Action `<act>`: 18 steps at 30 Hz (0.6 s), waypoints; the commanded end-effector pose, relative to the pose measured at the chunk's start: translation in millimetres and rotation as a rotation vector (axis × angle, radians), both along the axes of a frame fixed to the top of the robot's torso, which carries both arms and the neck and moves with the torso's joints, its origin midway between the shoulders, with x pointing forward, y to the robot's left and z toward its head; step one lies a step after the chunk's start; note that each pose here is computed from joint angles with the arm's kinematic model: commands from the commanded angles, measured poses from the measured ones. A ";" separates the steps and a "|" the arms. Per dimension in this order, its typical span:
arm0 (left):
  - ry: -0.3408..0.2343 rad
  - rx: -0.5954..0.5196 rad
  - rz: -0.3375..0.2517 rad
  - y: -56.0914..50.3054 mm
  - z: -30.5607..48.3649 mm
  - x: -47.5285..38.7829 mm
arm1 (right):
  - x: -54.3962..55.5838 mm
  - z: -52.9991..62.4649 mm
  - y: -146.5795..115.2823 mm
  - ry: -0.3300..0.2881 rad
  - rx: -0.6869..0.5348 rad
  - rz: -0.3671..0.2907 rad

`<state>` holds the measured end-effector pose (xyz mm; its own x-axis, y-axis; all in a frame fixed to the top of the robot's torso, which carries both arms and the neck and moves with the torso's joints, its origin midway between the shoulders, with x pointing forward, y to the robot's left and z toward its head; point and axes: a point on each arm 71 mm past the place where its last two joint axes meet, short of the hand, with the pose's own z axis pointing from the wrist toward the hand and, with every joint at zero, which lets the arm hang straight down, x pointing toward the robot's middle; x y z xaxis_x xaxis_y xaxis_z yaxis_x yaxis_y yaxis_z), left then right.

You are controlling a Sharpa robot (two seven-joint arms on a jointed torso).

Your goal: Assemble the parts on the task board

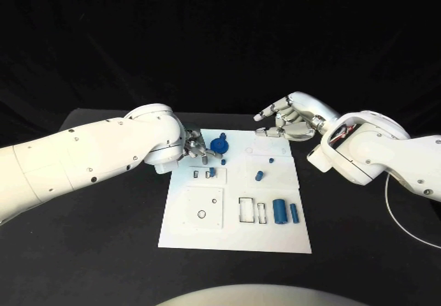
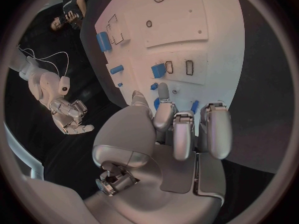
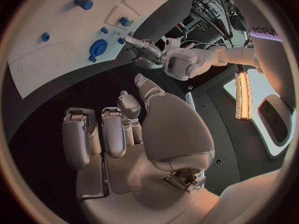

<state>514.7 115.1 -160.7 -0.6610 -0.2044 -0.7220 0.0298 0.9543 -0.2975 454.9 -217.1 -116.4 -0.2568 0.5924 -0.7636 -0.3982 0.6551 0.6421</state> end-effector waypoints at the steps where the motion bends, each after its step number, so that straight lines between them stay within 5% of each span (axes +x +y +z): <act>1: 0.038 0.090 0.001 -0.1 -3.5 -0.4 | 0.4 -0.9 0.2 0.012 -0.006 0.000; 18: 0.086 0.164 -0.027 -3.2 -7.8 1.4 | 1.7 -1.8 -0.8 0.018 -0.011 -0.004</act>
<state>517.0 106.5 -166.2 -0.7083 -0.1133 -0.6968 0.0742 0.9696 -0.2330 456.5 -218.9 -117.4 -0.2568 0.5924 -0.7636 -0.3854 0.6618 0.6430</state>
